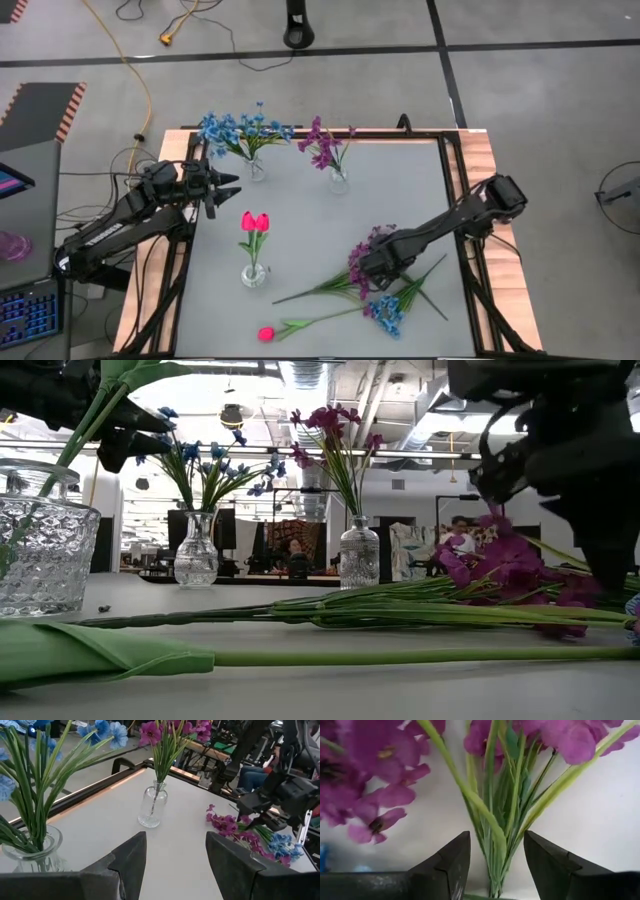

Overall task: Sort flowers into vase by color
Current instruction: Put the right violet flower into the top right transparent vase

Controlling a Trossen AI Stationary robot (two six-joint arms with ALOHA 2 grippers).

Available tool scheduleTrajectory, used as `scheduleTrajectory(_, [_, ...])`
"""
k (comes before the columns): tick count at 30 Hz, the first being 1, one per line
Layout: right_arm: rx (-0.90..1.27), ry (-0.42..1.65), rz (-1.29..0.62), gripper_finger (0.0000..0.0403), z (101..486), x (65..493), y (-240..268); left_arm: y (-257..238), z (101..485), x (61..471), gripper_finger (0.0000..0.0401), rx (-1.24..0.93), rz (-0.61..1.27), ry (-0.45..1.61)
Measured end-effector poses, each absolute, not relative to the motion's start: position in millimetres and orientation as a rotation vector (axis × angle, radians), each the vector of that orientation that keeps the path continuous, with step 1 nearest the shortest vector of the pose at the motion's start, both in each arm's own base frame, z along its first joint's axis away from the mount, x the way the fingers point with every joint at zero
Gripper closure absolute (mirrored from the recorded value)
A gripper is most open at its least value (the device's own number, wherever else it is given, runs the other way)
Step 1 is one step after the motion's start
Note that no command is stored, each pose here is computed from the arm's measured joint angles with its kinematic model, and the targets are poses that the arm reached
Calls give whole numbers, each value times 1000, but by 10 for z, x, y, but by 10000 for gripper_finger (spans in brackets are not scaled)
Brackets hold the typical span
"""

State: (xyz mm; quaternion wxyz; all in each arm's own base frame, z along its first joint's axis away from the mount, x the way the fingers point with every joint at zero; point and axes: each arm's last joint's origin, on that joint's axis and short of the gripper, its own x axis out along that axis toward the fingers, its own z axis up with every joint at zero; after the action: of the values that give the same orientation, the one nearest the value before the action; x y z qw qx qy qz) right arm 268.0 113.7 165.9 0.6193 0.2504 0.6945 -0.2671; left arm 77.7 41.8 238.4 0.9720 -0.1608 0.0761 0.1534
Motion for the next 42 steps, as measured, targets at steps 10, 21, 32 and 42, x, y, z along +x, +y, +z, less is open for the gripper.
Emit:
scheduleTrajectory(10, [571, 1630, -631, 193, 1525, 2710, 1035, 418, 2383, 777, 209, -325, 311, 155])
scheduleTrajectory(21, [618, 1640, -624, 223, 1409, 2689, 913, 419, 2381, 776, 209, -325, 313, 157])
scheduleTrajectory(32, [627, 1639, -631, 335, 1404, 2697, 879, 426, 2373, 772, 209, -325, 342, 162])
scheduleTrajectory(42, [624, 1636, -634, 363, 1414, 2698, 878, 426, 2375, 772, 209, -325, 342, 161])
